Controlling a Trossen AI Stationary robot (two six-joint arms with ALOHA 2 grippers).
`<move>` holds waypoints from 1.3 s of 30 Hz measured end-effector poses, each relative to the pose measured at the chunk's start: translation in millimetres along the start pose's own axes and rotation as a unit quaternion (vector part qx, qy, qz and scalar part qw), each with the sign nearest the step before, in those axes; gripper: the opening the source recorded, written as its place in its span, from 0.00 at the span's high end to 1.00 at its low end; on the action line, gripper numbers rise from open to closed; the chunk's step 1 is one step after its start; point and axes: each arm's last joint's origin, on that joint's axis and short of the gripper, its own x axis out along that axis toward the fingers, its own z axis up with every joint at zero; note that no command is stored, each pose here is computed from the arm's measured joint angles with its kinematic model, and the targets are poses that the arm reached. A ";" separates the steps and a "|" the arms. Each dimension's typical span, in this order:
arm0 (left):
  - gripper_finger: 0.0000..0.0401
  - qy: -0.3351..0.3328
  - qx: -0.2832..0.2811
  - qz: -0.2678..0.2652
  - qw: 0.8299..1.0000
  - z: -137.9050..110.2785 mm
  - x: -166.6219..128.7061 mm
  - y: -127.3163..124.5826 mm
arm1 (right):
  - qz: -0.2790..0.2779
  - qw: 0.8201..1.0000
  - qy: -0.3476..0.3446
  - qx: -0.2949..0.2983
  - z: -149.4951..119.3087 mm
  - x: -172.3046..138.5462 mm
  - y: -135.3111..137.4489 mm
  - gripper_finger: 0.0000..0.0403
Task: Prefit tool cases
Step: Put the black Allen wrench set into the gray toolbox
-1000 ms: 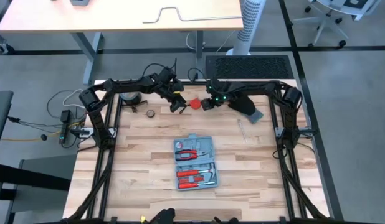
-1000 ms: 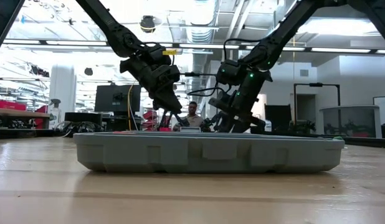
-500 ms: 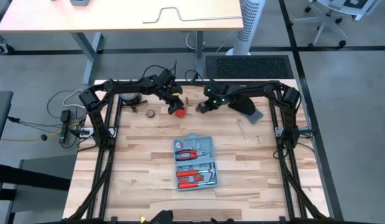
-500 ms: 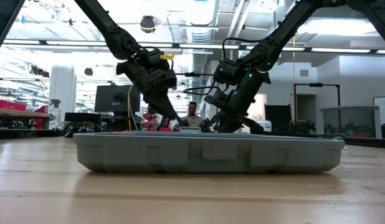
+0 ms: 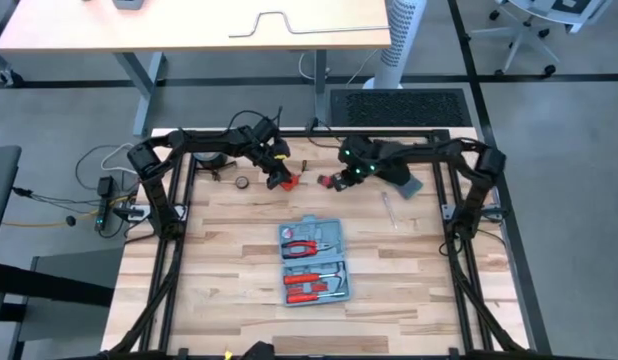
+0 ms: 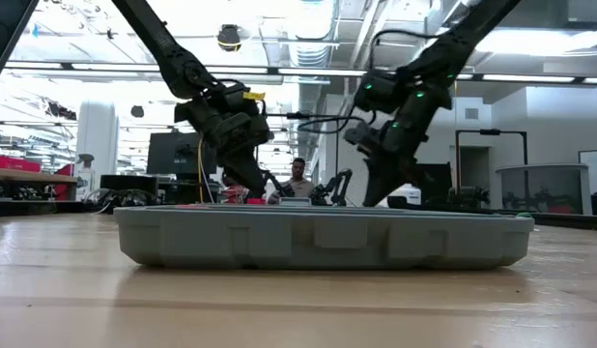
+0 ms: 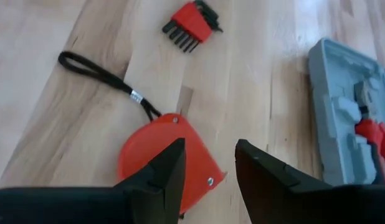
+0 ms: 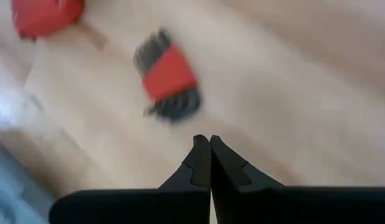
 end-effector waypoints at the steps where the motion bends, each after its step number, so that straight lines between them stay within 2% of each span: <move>1: 0.68 -0.004 -0.001 -0.003 1.000 0.8 0.2 -0.4 | 0.001 1.000 -0.003 0.002 -6.6 -2.1 -0.6 1.00; 5: 0.68 -0.026 0.001 -0.015 1.000 7.4 4.3 -6.7 | 0.023 0.999 -0.041 0.024 -28.8 -9.2 -2.5 0.98; 11: 0.68 -0.070 0.050 -0.037 0.996 24.2 19.9 -34.6 | 0.062 0.990 -0.111 0.052 -40.3 -17.6 -1.8 0.85; 15: 0.68 -0.080 0.081 -0.014 0.993 29.7 29.0 -51.0 | 0.066 0.990 -0.116 0.054 -40.8 -18.7 -0.9 0.76; 19: 0.68 -0.081 0.082 -0.016 0.993 30.5 31.5 -56.3 | 0.065 0.990 -0.115 0.053 -42.0 -18.3 0.6 0.71; 27: 0.68 -0.081 0.048 -0.042 0.995 30.6 31.5 -57.7 | 0.077 0.990 -0.107 0.047 -49.1 -15.5 11.2 0.70; 39: 0.68 -0.076 0.032 -0.067 0.994 30.5 34.4 -65.0 | 0.148 0.982 -0.113 0.042 -66.4 -16.7 48.1 0.70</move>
